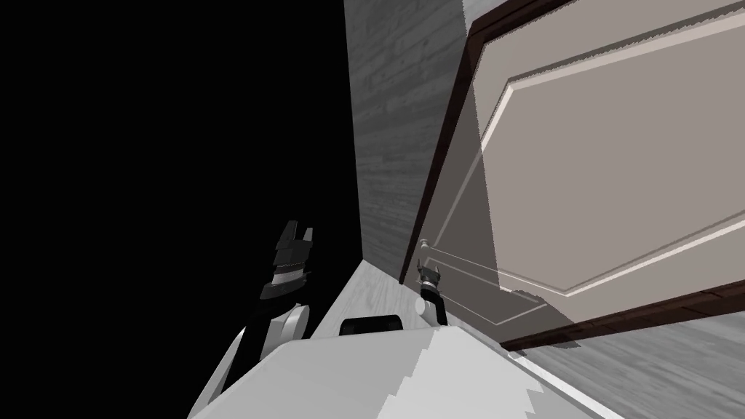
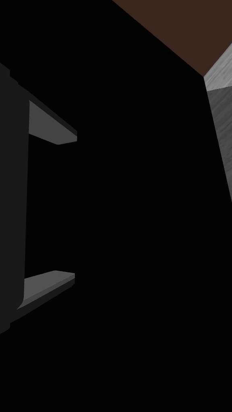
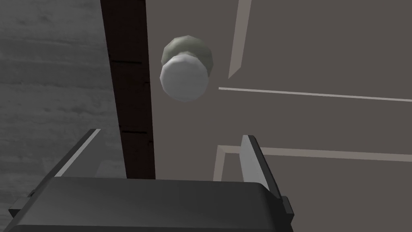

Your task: Pull the door open

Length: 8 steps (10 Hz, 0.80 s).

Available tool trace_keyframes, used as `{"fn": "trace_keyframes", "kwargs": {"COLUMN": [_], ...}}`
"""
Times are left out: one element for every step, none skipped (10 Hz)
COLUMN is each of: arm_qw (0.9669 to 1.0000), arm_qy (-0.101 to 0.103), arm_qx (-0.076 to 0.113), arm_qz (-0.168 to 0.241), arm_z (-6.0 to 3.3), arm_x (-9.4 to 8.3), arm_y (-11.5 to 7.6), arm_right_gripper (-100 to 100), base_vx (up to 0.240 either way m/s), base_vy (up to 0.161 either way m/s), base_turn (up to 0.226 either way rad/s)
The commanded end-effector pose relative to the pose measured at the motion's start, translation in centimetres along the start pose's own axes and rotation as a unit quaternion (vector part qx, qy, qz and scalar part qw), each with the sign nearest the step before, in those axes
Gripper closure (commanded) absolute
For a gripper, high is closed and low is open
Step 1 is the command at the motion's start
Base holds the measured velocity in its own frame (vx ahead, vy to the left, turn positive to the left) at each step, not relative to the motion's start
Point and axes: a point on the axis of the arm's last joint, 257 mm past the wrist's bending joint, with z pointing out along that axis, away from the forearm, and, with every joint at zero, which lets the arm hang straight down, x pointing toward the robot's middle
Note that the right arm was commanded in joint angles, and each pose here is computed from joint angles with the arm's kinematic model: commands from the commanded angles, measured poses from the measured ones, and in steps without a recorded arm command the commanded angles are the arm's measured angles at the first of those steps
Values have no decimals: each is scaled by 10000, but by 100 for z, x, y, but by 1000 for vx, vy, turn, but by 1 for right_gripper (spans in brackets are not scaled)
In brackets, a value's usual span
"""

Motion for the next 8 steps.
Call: {"fn": "trace_keyframes", "kwargs": {"arm_qw": [10000, 9999, 9998, 9996, 9994, 9990, 9986, 9982], "arm_qy": [0, -22, -25, -31, -35, -37, -36, -34], "arm_qx": [0, -152, -190, -272, -359, -445, -527, -597], "arm_qz": [0, 11, 10, 8, 7, 7, 8, 9], "arm_z": [0, 27, 33, 44, 55, 64, 71, 76], "arm_x": [0, -34, -41, -52, -60, -65, -66, -64], "arm_y": [0, 269, 336, 484, 640, 794, 940, 1064], "arm_right_gripper": [-100, -100, -100, -100, -100, -100, -100, -100], "base_vx": [59, 73, 99, 100, 116, 142, 165, 161], "base_vy": [-29, -1, -6, -12, -19, -48, -75, -111], "base_turn": [17, 190, 137, 133, 156, 154, 206, 150]}}
